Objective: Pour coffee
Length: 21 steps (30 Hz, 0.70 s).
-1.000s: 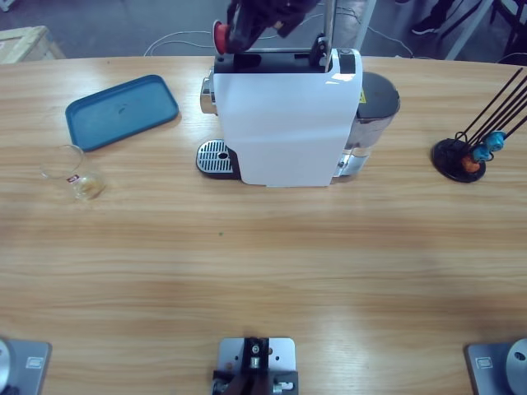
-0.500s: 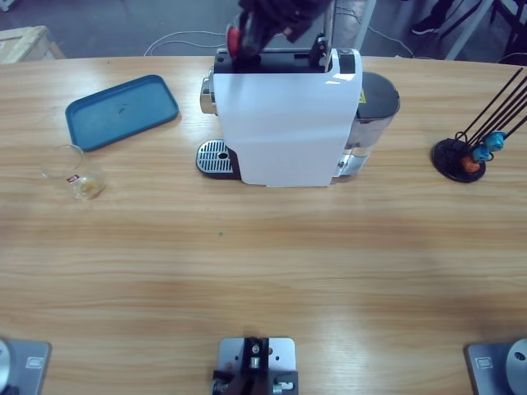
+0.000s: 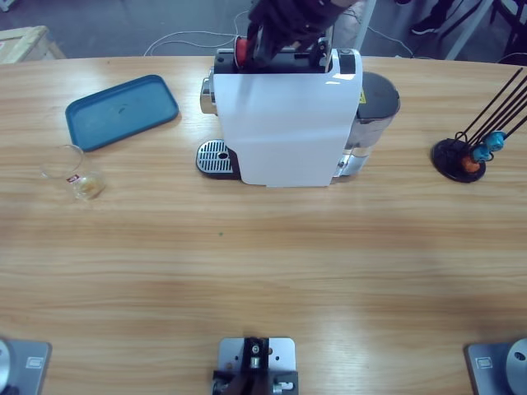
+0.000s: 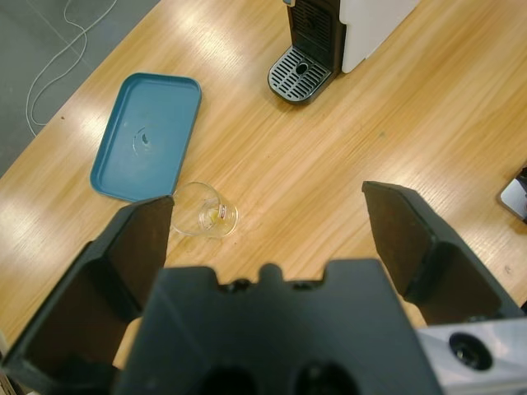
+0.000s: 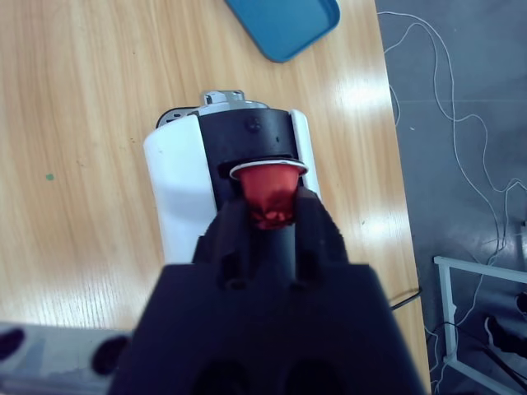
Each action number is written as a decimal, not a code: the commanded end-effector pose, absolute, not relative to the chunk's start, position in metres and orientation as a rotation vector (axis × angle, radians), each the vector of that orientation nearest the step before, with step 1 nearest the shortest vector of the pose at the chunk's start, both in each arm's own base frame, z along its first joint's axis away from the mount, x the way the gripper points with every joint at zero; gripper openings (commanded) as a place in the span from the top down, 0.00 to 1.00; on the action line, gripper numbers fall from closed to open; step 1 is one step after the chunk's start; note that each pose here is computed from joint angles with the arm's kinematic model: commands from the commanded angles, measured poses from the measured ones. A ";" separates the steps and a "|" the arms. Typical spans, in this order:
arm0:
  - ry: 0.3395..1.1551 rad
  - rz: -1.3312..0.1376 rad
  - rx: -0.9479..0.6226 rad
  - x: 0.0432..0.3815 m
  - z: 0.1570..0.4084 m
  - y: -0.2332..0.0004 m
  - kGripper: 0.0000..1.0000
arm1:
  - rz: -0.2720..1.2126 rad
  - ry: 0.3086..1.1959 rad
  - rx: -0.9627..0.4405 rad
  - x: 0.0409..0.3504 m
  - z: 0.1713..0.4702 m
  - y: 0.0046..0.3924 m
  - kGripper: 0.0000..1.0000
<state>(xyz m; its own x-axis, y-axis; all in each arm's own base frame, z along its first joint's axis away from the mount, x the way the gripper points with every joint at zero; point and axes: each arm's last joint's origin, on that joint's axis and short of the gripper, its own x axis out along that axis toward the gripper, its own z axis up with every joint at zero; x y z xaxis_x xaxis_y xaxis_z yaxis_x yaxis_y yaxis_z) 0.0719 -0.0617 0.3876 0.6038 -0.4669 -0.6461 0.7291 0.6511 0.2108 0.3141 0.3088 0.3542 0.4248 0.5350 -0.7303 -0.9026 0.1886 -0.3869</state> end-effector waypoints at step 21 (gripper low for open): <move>0.597 -0.670 0.468 0.076 0.382 -0.061 0.00 | 0.848 0.689 -0.387 0.175 0.404 0.247 1.00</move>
<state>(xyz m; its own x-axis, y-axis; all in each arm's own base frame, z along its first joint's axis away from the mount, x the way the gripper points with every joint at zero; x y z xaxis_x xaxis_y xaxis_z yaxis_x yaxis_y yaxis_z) 0.0739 -0.0614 0.3894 0.6278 -0.4557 -0.6310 0.7101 0.6673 0.2246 0.2270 0.3125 0.4170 0.3508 0.6714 -0.6528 -0.9218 0.3706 -0.1142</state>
